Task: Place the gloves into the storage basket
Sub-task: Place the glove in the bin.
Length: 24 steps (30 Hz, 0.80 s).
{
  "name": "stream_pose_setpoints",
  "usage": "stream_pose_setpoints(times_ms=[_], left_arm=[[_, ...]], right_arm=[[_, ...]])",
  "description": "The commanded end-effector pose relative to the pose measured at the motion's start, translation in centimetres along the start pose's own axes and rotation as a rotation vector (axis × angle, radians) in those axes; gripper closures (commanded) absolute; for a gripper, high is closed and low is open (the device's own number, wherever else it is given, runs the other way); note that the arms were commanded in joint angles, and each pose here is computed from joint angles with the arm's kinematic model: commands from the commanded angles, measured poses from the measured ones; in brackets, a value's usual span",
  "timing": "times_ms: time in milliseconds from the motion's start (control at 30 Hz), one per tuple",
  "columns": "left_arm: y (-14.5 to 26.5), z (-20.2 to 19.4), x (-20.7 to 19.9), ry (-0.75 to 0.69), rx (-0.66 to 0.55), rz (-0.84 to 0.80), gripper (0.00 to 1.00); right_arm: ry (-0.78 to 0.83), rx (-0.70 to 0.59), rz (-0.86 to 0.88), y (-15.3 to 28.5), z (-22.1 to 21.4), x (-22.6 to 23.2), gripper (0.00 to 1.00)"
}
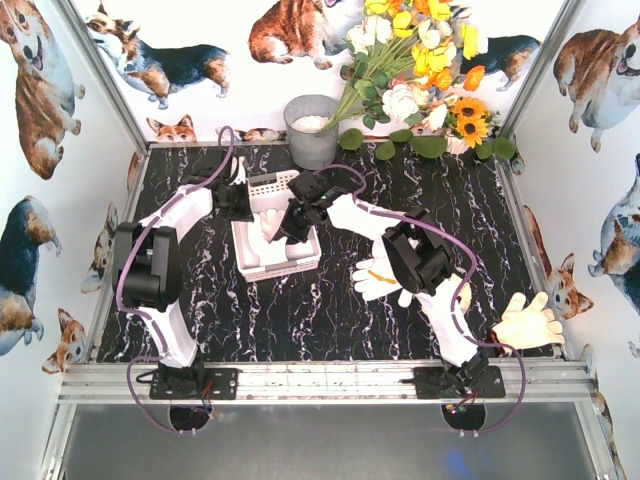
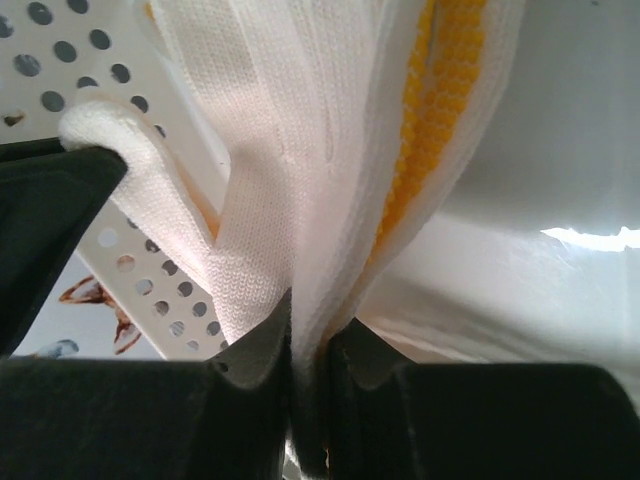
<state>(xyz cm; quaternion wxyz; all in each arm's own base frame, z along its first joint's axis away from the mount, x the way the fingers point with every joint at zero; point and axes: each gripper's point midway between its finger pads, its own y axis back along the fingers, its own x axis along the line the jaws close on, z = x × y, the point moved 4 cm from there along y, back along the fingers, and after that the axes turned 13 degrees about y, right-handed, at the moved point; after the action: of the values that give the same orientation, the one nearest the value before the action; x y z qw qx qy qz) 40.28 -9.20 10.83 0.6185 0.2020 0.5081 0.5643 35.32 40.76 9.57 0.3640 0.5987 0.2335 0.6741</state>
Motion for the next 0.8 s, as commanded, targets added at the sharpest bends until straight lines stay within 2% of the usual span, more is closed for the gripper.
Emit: stream_pose_setpoints(times_ms=[0, 300, 567, 767], left_arm=[[0.6, 1.2, -0.4, -0.052, -0.072, 0.019, 1.00], [0.1, 1.7, 0.2, -0.062, -0.114, 0.106, 1.00], [0.1, 3.4, -0.4, -0.062, -0.161, 0.099, 1.00], [0.1, 3.3, -0.7, -0.052, -0.149, 0.097, 1.00]], right_arm=[[-0.033, 0.055, -0.145, -0.7, -1.6, -2.2, 1.00], [0.060, 0.011, -0.303, -0.7, 0.7, -3.1, 1.00], [0.119, -0.024, -0.258, -1.6, 2.9, -2.1, 1.00], [0.145, 0.015, -0.256, -1.2, 2.6, -1.8, 1.00]])
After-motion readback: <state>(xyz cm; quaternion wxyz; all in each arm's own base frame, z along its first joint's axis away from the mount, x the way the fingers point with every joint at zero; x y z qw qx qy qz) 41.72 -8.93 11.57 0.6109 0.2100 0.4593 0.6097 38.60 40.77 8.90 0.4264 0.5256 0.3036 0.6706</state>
